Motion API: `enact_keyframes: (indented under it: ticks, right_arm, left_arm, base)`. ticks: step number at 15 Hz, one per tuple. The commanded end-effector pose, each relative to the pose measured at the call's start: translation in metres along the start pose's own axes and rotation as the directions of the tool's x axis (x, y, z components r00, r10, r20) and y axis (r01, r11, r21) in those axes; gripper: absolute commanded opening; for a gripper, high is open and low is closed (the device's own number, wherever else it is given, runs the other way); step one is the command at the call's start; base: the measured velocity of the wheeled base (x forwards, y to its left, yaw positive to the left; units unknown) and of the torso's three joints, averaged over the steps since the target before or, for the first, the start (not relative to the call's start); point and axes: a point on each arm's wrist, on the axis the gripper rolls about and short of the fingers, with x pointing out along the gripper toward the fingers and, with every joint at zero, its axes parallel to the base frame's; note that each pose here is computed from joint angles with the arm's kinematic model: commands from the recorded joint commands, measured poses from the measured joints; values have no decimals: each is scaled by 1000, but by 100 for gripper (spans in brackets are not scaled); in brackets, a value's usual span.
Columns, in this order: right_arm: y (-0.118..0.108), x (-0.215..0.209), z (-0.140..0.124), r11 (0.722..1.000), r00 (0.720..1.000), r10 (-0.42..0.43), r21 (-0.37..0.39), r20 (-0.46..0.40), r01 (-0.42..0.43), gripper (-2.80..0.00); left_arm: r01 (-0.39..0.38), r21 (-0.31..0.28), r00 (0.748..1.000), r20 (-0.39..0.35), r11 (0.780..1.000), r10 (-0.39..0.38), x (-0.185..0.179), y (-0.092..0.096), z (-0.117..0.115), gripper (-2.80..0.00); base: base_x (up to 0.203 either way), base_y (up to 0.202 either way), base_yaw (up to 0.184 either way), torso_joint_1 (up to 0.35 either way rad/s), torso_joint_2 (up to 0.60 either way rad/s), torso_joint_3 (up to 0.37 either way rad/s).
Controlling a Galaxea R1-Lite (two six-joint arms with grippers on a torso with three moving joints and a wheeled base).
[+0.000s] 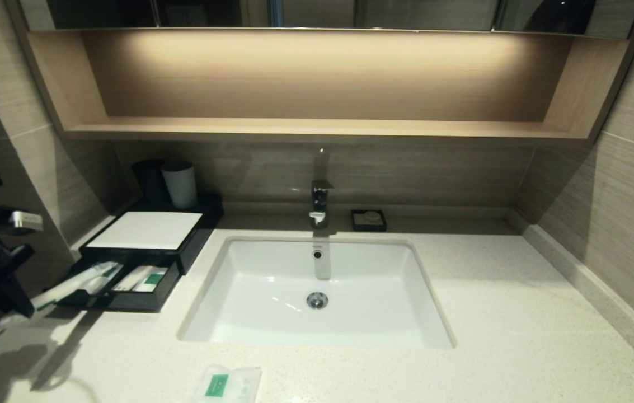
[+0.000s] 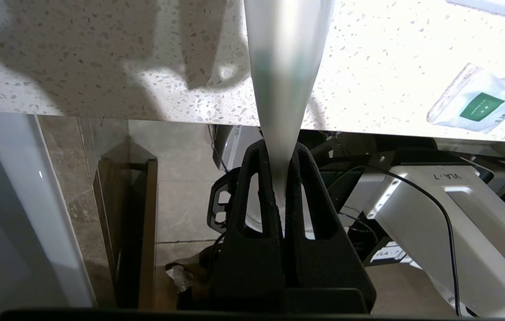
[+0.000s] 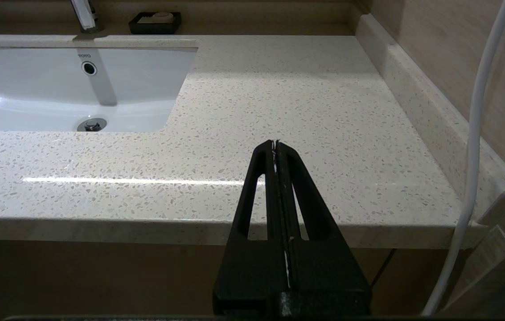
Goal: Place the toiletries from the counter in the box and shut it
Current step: Place the bathroom toiletry into the drawer
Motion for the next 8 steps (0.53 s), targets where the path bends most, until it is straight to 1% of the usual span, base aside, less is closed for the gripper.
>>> enact_keyframes:
  ticks: [1, 8]
  right_arm:
    - [0, 0, 0, 1000, 1000, 0, 0, -1, 0, -280]
    - [0, 0, 0, 1000, 1000, 0, 0, -1, 0, -280]
  left_arm:
    - [8, -5, 1000, -20, 1000, -9, 7, 4, 6, -280]
    - [9, -4, 1000, -16, 1000, -9, 17, 9, 15, -280]
  base:
    - [0, 0, 0, 0, 0, 0]
    - [0, 0, 0, 0, 0, 0]
